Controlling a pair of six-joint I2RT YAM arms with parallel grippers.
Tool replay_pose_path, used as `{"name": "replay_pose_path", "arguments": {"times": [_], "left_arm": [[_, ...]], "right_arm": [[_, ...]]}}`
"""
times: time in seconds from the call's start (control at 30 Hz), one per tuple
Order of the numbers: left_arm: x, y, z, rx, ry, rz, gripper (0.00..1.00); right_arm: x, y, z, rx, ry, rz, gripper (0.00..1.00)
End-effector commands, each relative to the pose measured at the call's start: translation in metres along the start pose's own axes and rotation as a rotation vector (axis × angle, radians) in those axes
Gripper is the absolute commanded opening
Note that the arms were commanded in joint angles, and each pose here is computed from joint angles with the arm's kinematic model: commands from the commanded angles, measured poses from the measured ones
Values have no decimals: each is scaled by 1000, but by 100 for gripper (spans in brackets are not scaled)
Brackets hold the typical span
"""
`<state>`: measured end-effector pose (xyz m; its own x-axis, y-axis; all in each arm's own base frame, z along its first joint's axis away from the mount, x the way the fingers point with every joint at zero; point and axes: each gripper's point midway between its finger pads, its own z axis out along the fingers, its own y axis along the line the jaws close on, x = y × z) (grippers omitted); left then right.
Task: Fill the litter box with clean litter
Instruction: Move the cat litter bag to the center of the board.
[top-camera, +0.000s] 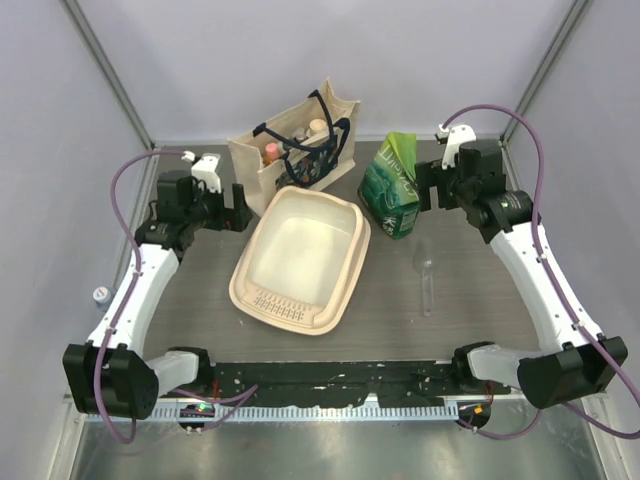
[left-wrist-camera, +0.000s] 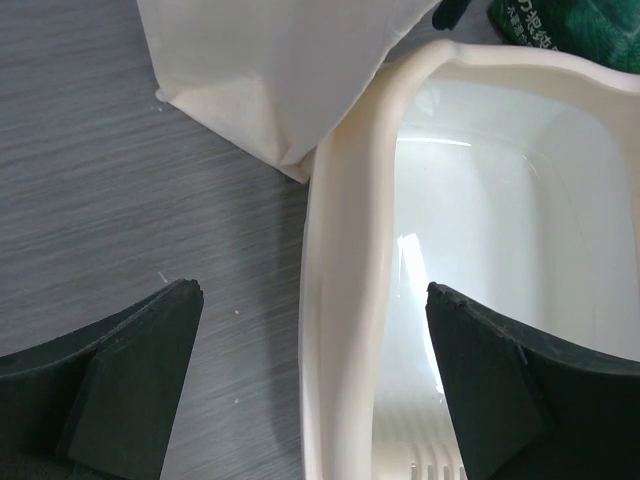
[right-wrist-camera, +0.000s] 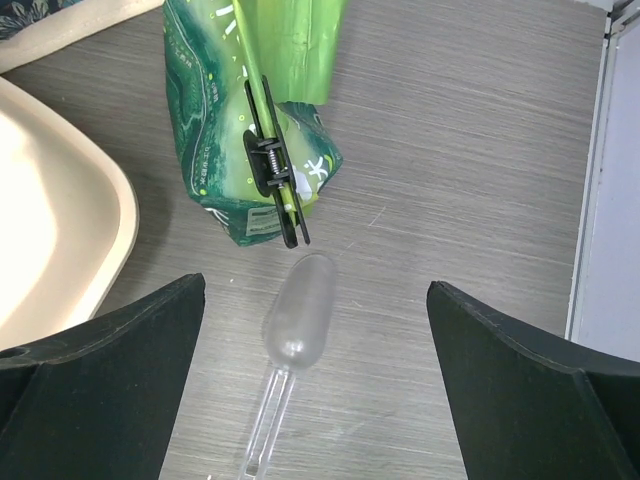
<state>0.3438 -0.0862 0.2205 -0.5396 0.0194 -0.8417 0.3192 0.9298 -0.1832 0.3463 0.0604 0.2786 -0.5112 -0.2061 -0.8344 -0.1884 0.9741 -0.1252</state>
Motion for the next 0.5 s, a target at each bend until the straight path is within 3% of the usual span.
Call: {"name": "replay_pose_path", "arguments": {"times": [0.0, 0.1, 0.23, 0.37, 0.47], "left_arm": [[-7, -11, 0, 54, -50, -20, 99], [0, -14, -3, 67, -36, 10, 98], [7, -22, -5, 101, -17, 44, 98], [11, -26, -5, 116, -4, 68, 97], [11, -25, -5, 114, -6, 77, 97]], "right_arm": [[-14, 2, 7, -17, -35, -47, 99], [-12, 8, 5, -76, -1, -155, 99], [-8, 0, 26, -29, 79, -136, 97], [-10, 12, 33, -108, 101, -169, 84], [-17, 13, 35, -111, 105, -159, 81]]}}
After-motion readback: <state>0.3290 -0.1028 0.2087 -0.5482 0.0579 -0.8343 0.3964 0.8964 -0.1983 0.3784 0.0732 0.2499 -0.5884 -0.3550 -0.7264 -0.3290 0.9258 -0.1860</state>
